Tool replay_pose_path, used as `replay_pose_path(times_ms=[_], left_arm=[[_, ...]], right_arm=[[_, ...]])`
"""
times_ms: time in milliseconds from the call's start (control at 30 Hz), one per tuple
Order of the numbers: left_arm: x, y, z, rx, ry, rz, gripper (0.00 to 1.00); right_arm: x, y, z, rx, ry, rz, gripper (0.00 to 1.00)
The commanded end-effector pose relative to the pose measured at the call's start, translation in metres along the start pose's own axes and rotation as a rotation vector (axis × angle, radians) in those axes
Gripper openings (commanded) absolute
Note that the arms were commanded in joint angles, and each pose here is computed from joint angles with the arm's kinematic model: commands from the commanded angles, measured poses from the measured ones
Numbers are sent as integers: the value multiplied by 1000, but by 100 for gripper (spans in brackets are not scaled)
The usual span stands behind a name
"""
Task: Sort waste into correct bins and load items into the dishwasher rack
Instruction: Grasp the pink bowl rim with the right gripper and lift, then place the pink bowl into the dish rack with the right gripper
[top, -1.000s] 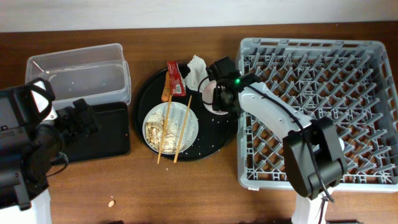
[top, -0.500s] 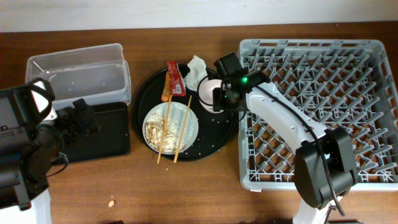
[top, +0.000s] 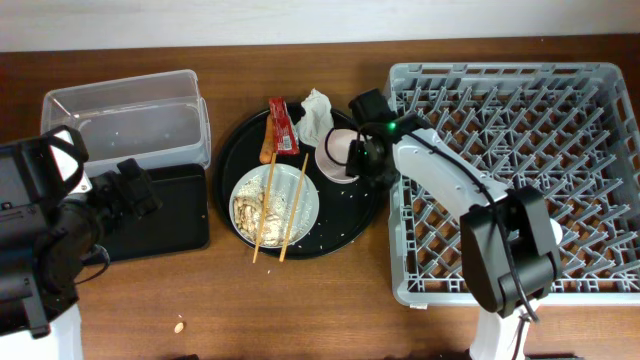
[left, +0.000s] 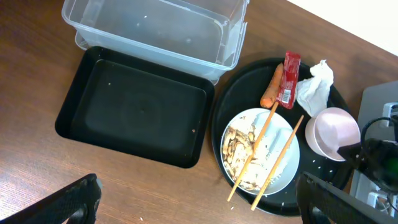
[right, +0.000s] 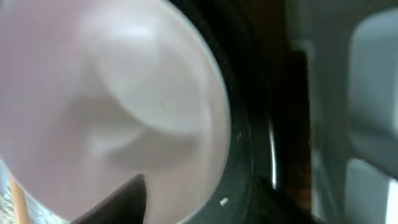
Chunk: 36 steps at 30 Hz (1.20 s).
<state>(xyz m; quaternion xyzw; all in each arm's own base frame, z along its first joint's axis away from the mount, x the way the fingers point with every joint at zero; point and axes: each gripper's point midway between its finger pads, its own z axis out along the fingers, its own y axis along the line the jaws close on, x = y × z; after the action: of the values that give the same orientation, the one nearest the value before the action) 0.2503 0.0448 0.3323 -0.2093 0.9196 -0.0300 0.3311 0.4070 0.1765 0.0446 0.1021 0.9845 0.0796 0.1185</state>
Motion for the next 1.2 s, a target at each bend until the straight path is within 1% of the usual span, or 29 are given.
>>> replay_pose_path(times_ms=[0,67,100,133,167,200,267,367,400,433,467,533,567,600,633,700,767,800,867,967,1000,1067,1167], left_arm=[[-3,2,-3,-10,-13,-13,99],[-2,2,-3,-10,-12,-13,99],[-2,2,-3,-11,-9,-13,99],[-2,2,-3,-11,-9,-13,99],[-2,2,-3,-11,-9,-13,99],[-2,2,-3,-11,-9,-13,99],[-2,2,-3,-11,-9,-13,99],[-2,2,-3,-11,-9,-13,99],[-2,2,-3,-11,-9,-13,99],[-2,2,-3,-11,-9,-13,99],[-2,2,-3,-11,-9,-13,99],[-2,2,-3,-11,-9,-13,99],[-2,2,-3,-11,-9,-13,99],[-2,2,-3,-11,-9,-13,99],[-2,2,-3,-11,-9,-13,100],[-2,2,-3,-11,-9,-13,99],[-2,2,-3,-11,-9,-13,99],[-2,2,-3,-11,-9,-13,99],[-2,2,-3,-11,-9,-13,99],[-2,2,-3,-11,-9,-13,99],[-2,2,-3,-11,-9,-12,99],[-1,2,-3,-11,-9,-12,99],[-1,2,-3,-11,-9,-12,99]], right_arm=[[-9,-5,2,10,-33,123,30],[-5,-4,8,12,-16,140,30],[0,-2,14,14,1,137,26],[3,-1,20,19,10,143,17],[5,0,21,21,14,140,4],[2,2,18,17,4,120,4],[-7,9,-4,-9,-29,63,4],[-24,13,-71,-39,-150,-21,4],[-28,8,-92,-22,-201,-41,4],[-34,-4,-123,24,-280,-60,4],[-44,-32,-168,155,-417,-78,4],[-54,-75,-210,394,-554,-84,4],[-56,-111,-236,598,-612,-58,4],[-55,-146,-255,781,-627,-33,4],[-57,-166,-260,856,-621,-7,4],[-64,-201,-260,925,-596,76,4],[-70,-238,-269,1054,-595,151,4],[-74,-253,-264,1076,-582,188,4],[-76,-271,-247,1117,-521,199,4],[-85,-281,-206,1174,-438,158,4],[-93,-284,-193,1236,-407,96,4],[-98,-285,-170,1265,-363,40,4],[-99,-278,-156,1290,-352,-2,4]])
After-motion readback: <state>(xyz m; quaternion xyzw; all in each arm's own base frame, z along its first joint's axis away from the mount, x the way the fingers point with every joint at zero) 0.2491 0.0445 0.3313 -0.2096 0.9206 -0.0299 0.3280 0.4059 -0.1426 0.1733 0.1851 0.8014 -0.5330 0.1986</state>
